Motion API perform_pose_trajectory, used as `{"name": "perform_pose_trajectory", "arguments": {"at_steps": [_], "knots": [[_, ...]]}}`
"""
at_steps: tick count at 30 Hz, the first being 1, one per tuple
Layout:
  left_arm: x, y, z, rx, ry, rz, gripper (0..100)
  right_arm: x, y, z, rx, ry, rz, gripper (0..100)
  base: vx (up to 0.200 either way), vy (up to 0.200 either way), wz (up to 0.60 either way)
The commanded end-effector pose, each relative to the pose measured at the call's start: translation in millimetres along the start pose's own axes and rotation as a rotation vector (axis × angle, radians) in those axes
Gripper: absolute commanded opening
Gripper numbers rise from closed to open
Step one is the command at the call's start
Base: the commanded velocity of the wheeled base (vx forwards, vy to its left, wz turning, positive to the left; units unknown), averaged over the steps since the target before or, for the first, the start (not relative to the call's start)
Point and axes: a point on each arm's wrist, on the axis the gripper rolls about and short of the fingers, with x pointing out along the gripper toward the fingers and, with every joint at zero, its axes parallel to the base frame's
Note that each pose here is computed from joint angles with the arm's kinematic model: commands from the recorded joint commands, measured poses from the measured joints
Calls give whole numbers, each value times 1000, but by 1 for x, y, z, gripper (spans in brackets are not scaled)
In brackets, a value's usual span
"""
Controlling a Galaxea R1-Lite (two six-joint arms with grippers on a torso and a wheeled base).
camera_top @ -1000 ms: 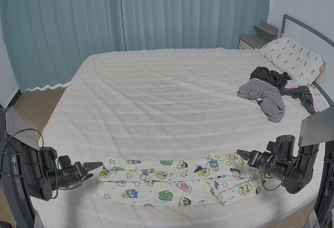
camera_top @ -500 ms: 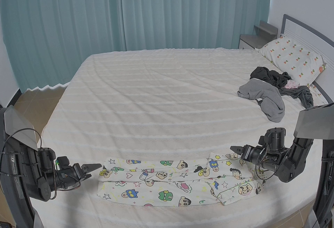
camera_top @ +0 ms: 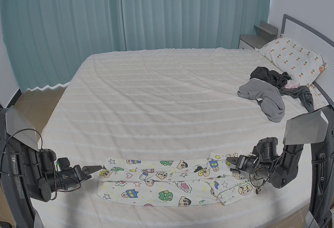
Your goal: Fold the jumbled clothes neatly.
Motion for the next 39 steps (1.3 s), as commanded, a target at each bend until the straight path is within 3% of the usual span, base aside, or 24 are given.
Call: {"name": "perform_pose_trajectory", "arguments": {"at_steps": [1, 14, 28, 39], "knots": [[0, 0, 1, 8, -10, -4, 100, -7, 3, 3, 29, -22, 6, 0, 0, 0, 0], [0, 0, 1, 8, -10, -6, 100, -41, 5, 8, 30, -47, 6, 0, 0, 0, 0], [0, 0, 1, 9, -9, -4, 100, -37, -8, 8, 49, -4, -89, 0, 0, 0, 0], [1, 0, 0, 13, -7, -4, 100, -35, -8, 10, 47, -32, -135, 0, 0, 0, 0]]}}
